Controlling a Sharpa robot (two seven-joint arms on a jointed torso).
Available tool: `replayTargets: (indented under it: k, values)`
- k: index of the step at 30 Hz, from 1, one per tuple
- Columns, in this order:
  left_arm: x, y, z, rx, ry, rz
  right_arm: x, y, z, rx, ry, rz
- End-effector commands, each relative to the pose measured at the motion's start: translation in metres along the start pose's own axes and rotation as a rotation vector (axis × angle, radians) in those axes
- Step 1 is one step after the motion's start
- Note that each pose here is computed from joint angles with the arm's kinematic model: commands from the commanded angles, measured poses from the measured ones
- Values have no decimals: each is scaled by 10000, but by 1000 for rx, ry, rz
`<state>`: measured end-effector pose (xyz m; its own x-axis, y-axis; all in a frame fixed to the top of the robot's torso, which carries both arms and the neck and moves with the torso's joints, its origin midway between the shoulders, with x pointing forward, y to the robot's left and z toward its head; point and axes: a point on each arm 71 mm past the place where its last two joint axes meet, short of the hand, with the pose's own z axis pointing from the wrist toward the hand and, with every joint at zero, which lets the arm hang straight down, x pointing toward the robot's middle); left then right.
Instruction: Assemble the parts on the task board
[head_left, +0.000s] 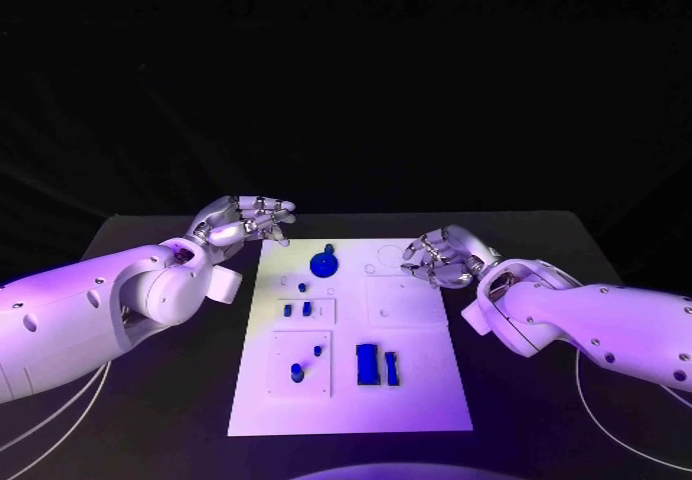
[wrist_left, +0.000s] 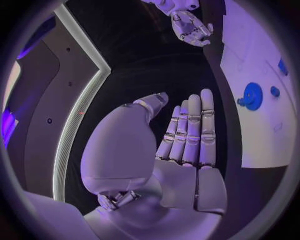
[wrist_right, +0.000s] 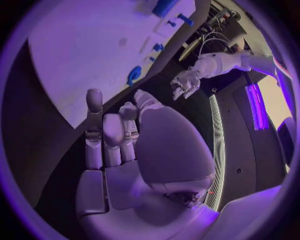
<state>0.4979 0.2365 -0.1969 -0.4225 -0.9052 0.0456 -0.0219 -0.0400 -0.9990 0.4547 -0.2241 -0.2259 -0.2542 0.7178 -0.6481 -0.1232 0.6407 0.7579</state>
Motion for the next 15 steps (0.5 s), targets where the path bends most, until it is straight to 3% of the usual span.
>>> replayTargets:
  k: [1, 7, 12, 13, 14, 15]
  values:
    - [-118, -16, 58, 85, -170, -24, -161, -41, 214, -114, -55, 260]
    - [-195, 58, 210, 115, -263, -37, -328, -198, 535, -111, -124, 425]
    - [-226, 114, 327, 120, -323, -48, -408, -269, 691, -123, -156, 496]
    - [-224, 121, 342, 119, -327, -49, -413, -275, 705, -125, -158, 502]
    - [-180, 133, 325, 78, -248, -23, -400, -299, 676, -56, -170, 339]
    - [-177, 134, 324, 78, -248, -22, -397, -297, 674, -56, -171, 342]
